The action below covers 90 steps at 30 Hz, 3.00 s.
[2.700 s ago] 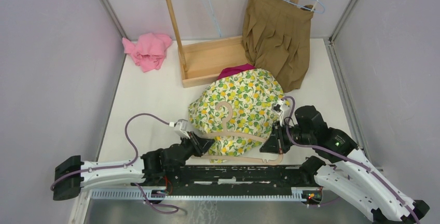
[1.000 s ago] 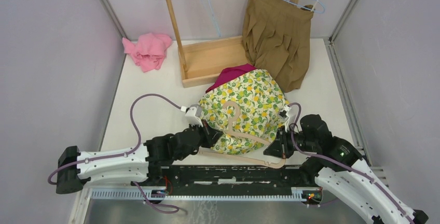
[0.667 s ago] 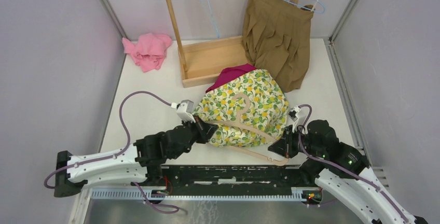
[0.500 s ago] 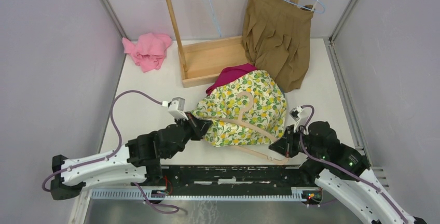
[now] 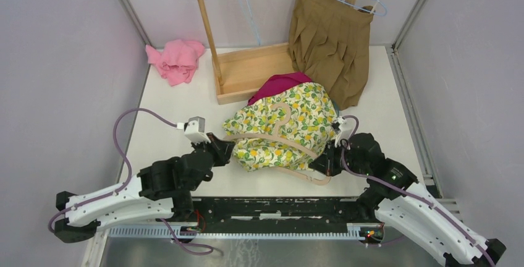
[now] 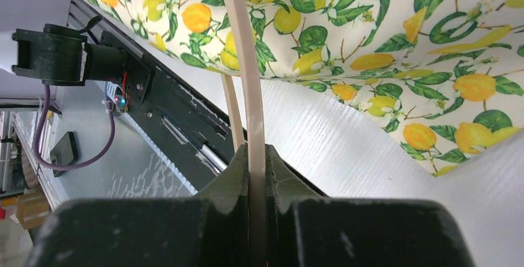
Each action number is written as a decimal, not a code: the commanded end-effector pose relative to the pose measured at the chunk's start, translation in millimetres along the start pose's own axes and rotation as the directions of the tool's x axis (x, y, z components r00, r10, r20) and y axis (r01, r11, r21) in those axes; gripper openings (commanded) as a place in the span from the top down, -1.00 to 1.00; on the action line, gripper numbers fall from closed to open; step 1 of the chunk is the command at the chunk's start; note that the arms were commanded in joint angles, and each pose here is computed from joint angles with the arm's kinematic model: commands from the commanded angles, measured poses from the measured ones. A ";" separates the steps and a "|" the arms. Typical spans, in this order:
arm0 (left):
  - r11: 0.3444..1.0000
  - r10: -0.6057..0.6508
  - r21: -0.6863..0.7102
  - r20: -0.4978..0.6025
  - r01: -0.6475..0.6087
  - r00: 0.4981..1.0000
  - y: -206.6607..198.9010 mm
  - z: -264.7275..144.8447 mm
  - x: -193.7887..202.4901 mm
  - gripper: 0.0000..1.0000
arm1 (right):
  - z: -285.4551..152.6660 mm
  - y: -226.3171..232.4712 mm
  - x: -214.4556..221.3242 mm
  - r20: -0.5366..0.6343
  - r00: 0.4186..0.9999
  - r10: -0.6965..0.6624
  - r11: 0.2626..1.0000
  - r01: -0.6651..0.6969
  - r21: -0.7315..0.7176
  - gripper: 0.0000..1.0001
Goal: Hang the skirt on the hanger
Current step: Hang the skirt on the hanger.
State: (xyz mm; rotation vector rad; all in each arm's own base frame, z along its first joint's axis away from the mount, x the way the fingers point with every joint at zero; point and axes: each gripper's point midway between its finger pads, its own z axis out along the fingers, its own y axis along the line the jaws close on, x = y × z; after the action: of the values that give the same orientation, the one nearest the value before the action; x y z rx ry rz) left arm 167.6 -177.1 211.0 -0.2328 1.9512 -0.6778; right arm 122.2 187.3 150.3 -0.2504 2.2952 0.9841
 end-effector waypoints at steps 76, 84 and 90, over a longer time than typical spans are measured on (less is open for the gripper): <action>0.938 -0.340 -0.106 -0.104 0.330 0.935 122.7 173.1 -18.0 -0.99 | -5.2 -11.0 -14.1 0.075 0.993 -0.087 0.995 0.083 0.059 0.97; 0.909 -0.417 -0.037 -0.109 0.416 0.902 116.8 158.8 0.4 -0.99 | -1.5 -12.7 -11.0 0.061 0.995 -0.081 0.995 0.078 0.058 0.98; 0.887 -0.460 0.031 -0.049 0.461 0.887 110.6 153.0 -8.5 -0.99 | -2.2 -9.3 -14.4 0.062 0.995 -0.083 0.995 0.080 0.053 0.98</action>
State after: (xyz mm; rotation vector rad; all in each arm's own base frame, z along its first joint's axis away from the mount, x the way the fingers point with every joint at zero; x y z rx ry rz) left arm 308.8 -131.0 66.4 -0.6845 2.1098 -0.9030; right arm 125.3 182.8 143.2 -0.3128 2.2626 0.9339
